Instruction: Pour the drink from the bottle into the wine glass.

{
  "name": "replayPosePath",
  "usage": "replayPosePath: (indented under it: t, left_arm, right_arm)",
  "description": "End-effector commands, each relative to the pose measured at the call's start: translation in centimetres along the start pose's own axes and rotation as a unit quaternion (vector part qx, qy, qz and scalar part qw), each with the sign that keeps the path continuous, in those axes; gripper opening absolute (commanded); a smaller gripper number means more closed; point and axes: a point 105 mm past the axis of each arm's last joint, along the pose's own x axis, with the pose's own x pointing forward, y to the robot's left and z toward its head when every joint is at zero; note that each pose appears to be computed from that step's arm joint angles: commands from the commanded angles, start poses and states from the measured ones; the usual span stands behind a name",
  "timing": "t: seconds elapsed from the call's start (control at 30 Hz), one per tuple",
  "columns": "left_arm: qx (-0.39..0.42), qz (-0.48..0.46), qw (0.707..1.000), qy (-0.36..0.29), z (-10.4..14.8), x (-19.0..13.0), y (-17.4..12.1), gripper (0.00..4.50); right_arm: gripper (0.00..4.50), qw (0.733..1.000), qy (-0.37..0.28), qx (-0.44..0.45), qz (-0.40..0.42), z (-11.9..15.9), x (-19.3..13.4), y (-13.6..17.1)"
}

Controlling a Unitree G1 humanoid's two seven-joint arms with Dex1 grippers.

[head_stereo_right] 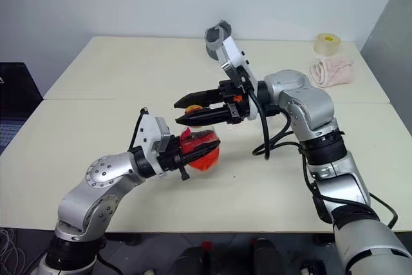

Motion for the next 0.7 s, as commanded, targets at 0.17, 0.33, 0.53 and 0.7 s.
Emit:
replayPosePath:
  t: [0.17,0.33,0.53,0.7]
  left_arm:
    - [0.019,-0.005,1.000,-0.025,1.4,0.4,0.2,1.26]
    - [0.021,0.000,0.999,-0.028,1.6,0.6,0.6,1.26]
    - [0.025,0.002,0.999,-0.031,1.8,0.9,1.1,1.26]
    - [0.027,0.001,0.999,-0.032,1.8,0.9,1.2,1.26]
  right_arm:
    - [4.06,0.997,-0.026,-0.044,-0.057,1.8,-1.1,-0.6]
    - [4.44,0.996,-0.029,-0.044,-0.076,1.6,-1.1,-0.8]
    - [4.44,0.992,-0.025,-0.046,-0.111,1.1,-1.2,-1.5]
    - [4.44,0.989,-0.013,-0.049,-0.139,0.5,-2.4,-1.9]
